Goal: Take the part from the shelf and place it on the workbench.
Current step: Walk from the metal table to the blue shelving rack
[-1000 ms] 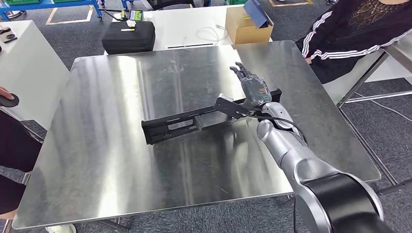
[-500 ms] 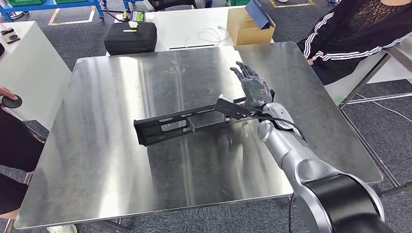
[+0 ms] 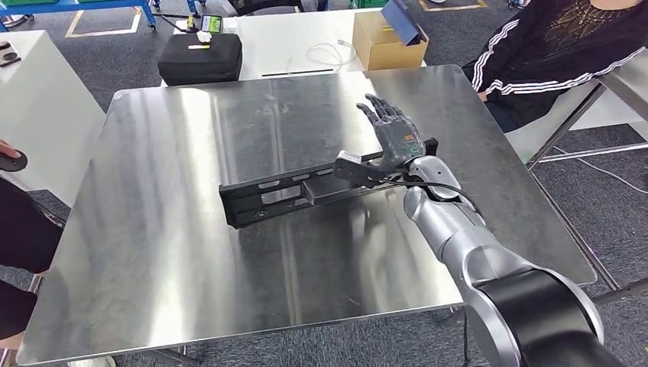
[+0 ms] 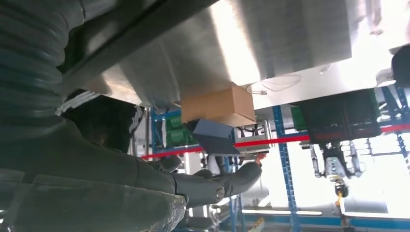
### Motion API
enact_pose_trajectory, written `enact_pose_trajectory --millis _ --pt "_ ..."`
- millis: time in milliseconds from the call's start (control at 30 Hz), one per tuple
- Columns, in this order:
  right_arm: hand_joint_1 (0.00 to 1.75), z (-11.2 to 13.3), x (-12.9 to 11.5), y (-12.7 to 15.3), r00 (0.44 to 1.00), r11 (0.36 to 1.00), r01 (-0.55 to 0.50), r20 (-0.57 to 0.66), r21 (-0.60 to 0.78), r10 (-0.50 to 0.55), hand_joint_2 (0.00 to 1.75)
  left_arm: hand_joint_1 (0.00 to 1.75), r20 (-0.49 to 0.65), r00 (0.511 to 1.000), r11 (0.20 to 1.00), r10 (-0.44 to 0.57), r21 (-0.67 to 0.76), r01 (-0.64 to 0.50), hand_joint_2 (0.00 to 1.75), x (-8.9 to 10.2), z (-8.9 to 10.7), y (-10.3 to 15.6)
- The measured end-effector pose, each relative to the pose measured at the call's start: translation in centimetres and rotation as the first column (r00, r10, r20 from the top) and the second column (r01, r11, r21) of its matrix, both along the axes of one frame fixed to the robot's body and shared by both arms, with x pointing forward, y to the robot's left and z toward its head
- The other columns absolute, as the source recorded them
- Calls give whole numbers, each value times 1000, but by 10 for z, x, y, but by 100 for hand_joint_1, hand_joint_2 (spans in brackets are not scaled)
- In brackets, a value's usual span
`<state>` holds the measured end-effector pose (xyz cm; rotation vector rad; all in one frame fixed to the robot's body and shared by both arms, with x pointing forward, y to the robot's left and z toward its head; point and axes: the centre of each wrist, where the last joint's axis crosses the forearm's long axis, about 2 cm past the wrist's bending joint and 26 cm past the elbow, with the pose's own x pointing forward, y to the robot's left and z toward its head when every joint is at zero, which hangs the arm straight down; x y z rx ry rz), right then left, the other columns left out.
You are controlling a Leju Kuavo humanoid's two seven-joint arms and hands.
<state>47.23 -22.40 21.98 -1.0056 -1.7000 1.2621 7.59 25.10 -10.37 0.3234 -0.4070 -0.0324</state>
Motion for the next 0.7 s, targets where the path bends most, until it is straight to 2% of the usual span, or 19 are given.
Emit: enact_pose_trajectory --millis 300,700 --pt "0 2 2 -6 1000 996 -7 -2 -94 7 175 0 -2 1000 1000 -6 -7 6 0 1 0 -1" --pt "0 37 15 4 995 949 -94 -71 -300 76 175 0 0 1000 999 -22 -24 22 0 2 0 -2"
